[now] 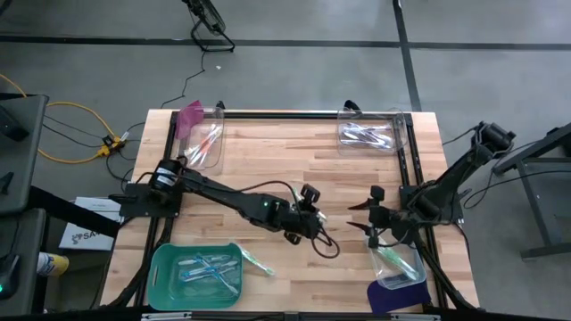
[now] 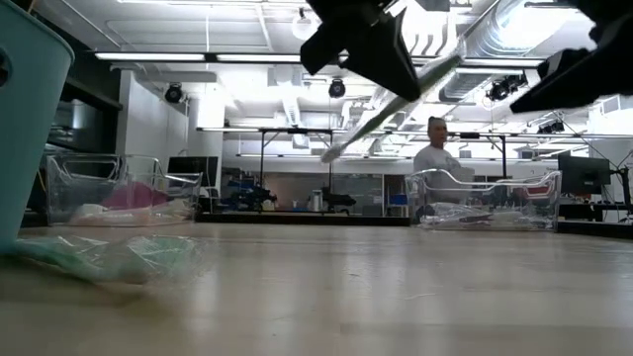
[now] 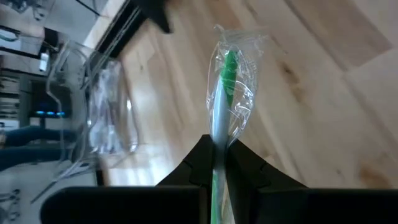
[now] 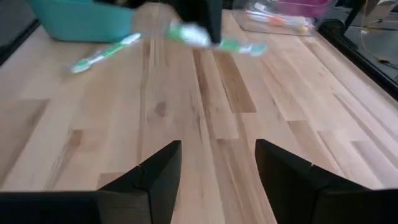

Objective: Pick & Place Toothbrushes
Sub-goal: Put the green toothbrush into the white bin

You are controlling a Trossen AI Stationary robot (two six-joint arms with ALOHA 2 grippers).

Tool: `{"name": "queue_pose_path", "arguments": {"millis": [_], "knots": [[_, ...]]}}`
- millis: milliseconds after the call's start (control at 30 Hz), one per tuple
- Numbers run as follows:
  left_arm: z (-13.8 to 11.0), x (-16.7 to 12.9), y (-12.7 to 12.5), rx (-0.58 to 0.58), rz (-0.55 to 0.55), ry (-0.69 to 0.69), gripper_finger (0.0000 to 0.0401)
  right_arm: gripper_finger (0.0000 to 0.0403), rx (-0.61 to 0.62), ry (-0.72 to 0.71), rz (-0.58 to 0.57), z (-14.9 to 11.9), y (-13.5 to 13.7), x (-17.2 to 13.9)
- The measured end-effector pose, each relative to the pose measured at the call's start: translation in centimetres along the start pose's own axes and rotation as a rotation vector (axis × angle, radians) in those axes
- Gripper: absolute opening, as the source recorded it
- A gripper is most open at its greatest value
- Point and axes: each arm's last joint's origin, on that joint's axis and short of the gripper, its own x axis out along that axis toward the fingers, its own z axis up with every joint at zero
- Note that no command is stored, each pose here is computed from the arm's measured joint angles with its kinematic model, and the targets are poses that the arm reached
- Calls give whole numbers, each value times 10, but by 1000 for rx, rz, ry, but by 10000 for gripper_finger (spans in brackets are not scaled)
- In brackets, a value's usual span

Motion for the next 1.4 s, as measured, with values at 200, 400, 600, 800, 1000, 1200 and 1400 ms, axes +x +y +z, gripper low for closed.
{"name": "queue_pose_path", "arguments": {"millis": [200,400,600,800,1000,1200,1400], "knots": [[-13,-2,10,31,4,30,19,199,75,-76,2,-18,1,8],[-36,2,15,4,22,4,19,199,160,-100,25,-21,1,9],[-59,3,15,-46,28,-120,19,199,202,-133,-20,-20,1,11],[-72,-7,15,-58,66,-280,19,199,201,-175,-88,-20,4,16],[-72,-8,23,-72,52,-474,19,199,161,-232,-145,-16,7,29],[-70,-9,31,-92,59,-566,19,199,100,-307,-113,-5,6,40],[-64,-13,33,-87,37,-674,19,199,60,-351,-108,3,-1,49]]}}
